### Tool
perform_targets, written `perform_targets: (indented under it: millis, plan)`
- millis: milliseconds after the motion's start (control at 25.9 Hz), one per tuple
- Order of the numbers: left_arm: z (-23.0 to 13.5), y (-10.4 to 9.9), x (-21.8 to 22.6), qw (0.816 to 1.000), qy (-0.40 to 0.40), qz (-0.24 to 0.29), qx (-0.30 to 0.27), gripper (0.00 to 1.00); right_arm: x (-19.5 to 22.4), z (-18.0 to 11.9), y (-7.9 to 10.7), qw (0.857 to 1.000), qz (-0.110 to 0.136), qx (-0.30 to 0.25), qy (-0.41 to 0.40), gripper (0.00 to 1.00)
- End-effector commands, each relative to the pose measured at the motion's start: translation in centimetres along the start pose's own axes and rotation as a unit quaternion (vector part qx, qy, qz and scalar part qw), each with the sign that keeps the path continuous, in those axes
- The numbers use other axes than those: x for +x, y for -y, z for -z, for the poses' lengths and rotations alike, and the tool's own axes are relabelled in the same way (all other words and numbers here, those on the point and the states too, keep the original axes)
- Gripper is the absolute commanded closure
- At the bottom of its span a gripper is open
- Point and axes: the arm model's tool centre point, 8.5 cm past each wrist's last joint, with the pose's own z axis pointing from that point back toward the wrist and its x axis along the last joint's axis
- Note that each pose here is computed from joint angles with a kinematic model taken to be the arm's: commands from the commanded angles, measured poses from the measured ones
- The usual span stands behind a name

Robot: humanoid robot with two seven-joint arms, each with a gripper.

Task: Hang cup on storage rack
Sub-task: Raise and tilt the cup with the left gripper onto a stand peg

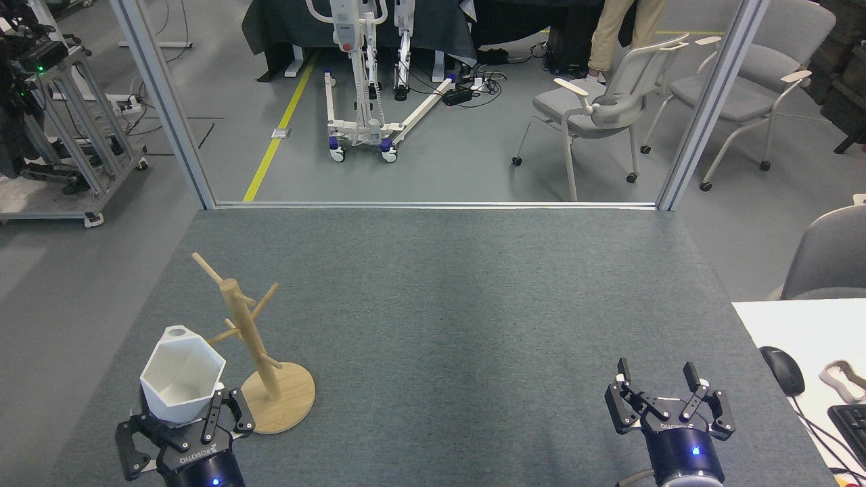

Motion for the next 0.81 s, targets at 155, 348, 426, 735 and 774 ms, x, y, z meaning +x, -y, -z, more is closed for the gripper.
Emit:
perform_targets:
  millis: [155, 348, 426, 735, 774]
  plan:
    - [-1.0, -0.3, 1.8, 1.0, 0.027, 0.004, 0.012, 0.76, 0.1, 0.0, 0.0, 1.0, -0.001, 0.0, 0.0, 0.01]
    - [-1.4, -0.9, 3.2, 0.999, 0.045, 0.006, 0.024, 0.76, 0.1, 0.0, -0.1, 1.0, -0.004, 0.002, 0.001, 0.01]
    - [-1.5, -0.8, 3.5, 0.999, 0.046, 0.007, 0.02, 0.76, 0.1, 0.0, 0.0, 1.0, -0.004, 0.001, 0.001, 0.01]
    - [-0.8, -2.1, 3.1, 0.999, 0.034, -0.014, 0.03, 0.76, 0.0, -0.1, -0.1, 1.0, -0.004, 0.002, 0.0, 0.01]
    - [-0.7, -2.3, 2.9, 0.999, 0.03, -0.018, 0.027, 0.76, 0.0, -0.1, -0.1, 1.0, -0.005, 0.002, 0.0, 0.01]
